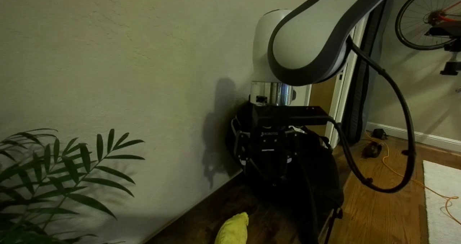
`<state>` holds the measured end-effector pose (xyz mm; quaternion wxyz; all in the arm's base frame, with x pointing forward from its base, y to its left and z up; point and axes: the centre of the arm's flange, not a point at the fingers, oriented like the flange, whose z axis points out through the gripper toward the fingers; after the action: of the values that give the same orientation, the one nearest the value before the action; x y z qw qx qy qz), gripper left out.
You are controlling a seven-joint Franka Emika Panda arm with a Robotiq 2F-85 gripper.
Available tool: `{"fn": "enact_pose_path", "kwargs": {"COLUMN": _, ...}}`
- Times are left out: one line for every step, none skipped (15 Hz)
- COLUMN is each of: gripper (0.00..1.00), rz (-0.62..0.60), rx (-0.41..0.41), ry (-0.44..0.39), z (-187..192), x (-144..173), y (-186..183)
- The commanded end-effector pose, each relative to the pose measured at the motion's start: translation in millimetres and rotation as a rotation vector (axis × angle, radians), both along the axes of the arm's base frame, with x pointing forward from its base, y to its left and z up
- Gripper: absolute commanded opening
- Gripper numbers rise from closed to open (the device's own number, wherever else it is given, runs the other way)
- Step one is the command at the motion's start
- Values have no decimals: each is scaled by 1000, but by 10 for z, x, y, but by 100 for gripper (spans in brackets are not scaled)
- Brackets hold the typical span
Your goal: Put the yellow thing in the bag
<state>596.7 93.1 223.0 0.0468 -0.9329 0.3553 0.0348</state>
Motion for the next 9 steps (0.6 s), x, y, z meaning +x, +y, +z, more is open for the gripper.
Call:
{"fn": "enact_pose_path", "kwargs": {"gripper": 100, "rz": 0, "rx": 0, "ry": 0, "z": 1, "x": 1, "y": 0}}
{"fn": "enact_pose_path", "kwargs": {"gripper": 100, "rz": -1, "rx": 0, "ry": 0, "z": 2, "x": 2, "y": 0}}
{"fn": "enact_pose_path", "kwargs": {"gripper": 100, "rz": -1, "rx": -3, "ry": -1, "z": -31, "x": 25, "y": -3}}
{"fn": "enact_pose_path", "kwargs": {"gripper": 100, "rz": -11, "rx": 2, "ry": -9, "z": -73, "x": 54, "y": -2}}
{"fn": "enact_pose_path", "kwargs": {"gripper": 100, "rz": -29, "rx": 3, "ry": -14, "z": -121, "x": 74, "y": 1}}
{"fn": "enact_pose_path", "kwargs": {"gripper": 100, "rz": -35, "rx": 1, "ry": -14, "z": -161, "x": 92, "y": 7}}
{"fn": "enact_pose_path", "kwargs": {"gripper": 100, "rz": -37, "rx": 5, "ry": -15, "z": -214, "x": 120, "y": 22}}
{"fn": "enact_pose_path", "kwargs": {"gripper": 100, "rz": -42, "rx": 6, "ry": -16, "z": -271, "x": 142, "y": 35}}
{"fn": "enact_pose_path", "kwargs": {"gripper": 100, "rz": -46, "rx": 9, "ry": -19, "z": -329, "x": 169, "y": 53}}
